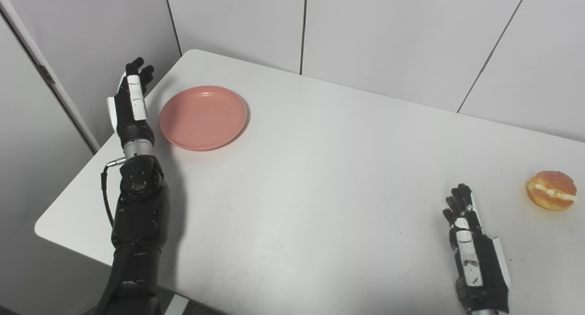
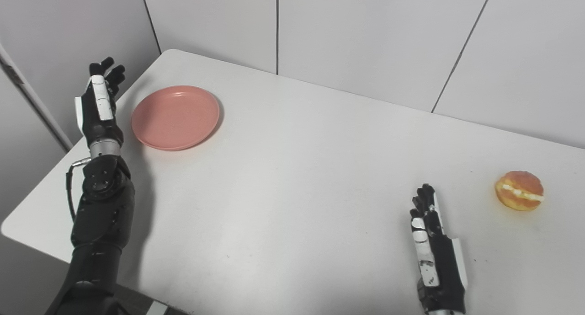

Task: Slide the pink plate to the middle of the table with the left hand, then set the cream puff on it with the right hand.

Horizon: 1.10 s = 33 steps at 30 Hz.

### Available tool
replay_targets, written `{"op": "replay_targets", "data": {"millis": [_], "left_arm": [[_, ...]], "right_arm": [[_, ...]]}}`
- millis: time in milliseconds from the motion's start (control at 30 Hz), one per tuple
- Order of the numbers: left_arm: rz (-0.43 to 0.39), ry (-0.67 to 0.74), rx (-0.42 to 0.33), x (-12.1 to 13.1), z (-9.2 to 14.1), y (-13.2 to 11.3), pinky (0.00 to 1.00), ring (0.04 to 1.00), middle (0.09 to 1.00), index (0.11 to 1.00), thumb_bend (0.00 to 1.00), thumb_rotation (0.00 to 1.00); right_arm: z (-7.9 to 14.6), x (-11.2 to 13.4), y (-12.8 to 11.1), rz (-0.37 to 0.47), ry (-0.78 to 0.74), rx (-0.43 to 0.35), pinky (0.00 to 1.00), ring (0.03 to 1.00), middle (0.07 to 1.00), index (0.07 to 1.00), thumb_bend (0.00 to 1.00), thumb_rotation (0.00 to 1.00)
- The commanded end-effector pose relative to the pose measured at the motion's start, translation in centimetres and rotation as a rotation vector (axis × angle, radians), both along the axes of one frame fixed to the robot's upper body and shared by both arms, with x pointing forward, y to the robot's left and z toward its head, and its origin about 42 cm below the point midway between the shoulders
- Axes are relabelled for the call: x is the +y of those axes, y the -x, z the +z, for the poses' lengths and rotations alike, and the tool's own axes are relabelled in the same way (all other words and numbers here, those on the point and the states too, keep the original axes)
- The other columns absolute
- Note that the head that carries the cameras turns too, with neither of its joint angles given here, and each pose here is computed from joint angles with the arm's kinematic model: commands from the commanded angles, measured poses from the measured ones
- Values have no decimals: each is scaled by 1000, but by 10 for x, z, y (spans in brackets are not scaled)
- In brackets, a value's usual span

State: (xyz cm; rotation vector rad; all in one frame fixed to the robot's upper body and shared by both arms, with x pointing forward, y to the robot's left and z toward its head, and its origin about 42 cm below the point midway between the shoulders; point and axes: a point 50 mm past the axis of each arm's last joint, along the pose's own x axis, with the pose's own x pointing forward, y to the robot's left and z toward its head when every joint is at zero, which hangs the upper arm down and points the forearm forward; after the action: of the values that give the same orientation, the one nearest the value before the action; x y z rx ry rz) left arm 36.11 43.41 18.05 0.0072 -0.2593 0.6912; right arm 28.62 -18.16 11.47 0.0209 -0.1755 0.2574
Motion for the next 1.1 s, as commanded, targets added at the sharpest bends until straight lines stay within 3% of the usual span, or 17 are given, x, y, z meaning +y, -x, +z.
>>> {"op": "replay_targets", "data": {"millis": [0, 100, 200, 300, 467, 600, 700, 833, 1067], "left_arm": [[8, -54, -85, 10, 23, -6, 940, 821, 779, 784, 900, 1000], [-1, -48, -65, 11, 17, -9, 908, 807, 768, 787, 885, 1000], [-23, -51, -26, 13, 10, -12, 971, 846, 776, 808, 889, 1000], [-42, -38, -13, 11, 2, -15, 917, 831, 769, 791, 859, 1000], [-75, -36, 32, 7, -9, -19, 911, 834, 765, 797, 822, 1000], [-111, -55, 64, 2, -13, -20, 933, 865, 808, 810, 860, 1000], [-121, -54, 74, -8, -15, -22, 949, 863, 809, 822, 822, 1000], [-128, -43, 89, -13, -20, -26, 930, 848, 804, 826, 845, 1000], [-166, -31, 119, -24, -22, -24, 998, 896, 828, 850, 832, 1000]], "right_arm": [[4, -3, 1, -1, -12, -58, 1000, 1000, 1000, 1000, 606, 894], [5, -3, 0, 5, -15, -57, 1000, 1000, 1000, 1000, 605, 898], [5, -3, 0, 4, -17, -56, 1000, 1000, 1000, 1000, 605, 896], [5, -3, 0, 4, -17, -53, 1000, 1000, 1000, 1000, 611, 897], [7, -3, 2, -2, -16, -57, 1000, 1000, 1000, 1000, 600, 901], [7, -2, 2, -2, -23, -52, 1000, 1000, 1000, 1000, 597, 883], [7, -3, 2, -9, -31, -54, 1000, 1000, 1000, 1000, 593, 871], [8, -3, 2, -18, -11, -64, 1000, 1000, 1000, 1000, 584, 878], [7, -4, 2, -31, -24, -55, 1000, 1000, 1000, 998, 589, 860]]}}
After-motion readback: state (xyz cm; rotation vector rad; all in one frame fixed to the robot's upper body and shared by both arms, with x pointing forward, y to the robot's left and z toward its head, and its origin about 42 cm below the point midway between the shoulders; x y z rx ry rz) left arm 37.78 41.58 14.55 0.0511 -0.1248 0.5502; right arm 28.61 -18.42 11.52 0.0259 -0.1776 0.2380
